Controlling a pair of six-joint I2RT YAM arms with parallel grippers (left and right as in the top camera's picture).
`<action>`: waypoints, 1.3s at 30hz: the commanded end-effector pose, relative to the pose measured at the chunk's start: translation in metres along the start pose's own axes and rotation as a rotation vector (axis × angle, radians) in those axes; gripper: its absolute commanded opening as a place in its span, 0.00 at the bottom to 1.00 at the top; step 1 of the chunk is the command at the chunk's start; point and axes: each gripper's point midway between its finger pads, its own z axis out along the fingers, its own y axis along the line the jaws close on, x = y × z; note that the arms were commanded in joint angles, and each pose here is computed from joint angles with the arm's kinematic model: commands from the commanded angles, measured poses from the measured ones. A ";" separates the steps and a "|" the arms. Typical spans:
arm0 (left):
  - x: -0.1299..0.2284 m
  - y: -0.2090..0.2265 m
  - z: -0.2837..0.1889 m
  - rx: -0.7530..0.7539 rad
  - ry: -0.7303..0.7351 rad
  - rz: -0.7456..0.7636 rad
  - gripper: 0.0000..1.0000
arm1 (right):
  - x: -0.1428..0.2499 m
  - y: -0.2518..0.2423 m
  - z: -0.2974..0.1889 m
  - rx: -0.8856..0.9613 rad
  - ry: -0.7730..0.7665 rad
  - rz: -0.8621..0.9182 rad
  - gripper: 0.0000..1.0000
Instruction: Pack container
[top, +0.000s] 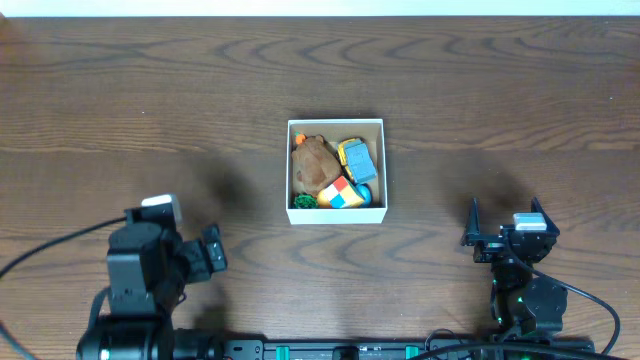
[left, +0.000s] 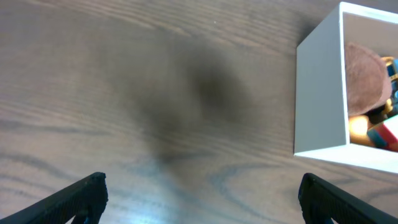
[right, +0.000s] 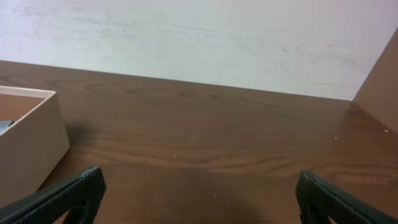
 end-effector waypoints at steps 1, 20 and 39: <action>0.008 0.010 -0.010 -0.030 -0.051 -0.011 0.98 | 0.000 0.001 0.000 -0.004 -0.003 -0.013 0.99; -0.003 0.023 0.057 -0.009 -0.468 -0.051 0.98 | 0.000 0.001 0.000 -0.004 -0.003 -0.013 0.99; -0.017 0.025 0.061 -0.035 -0.688 0.090 0.98 | 0.000 0.001 0.000 -0.004 -0.003 -0.013 0.99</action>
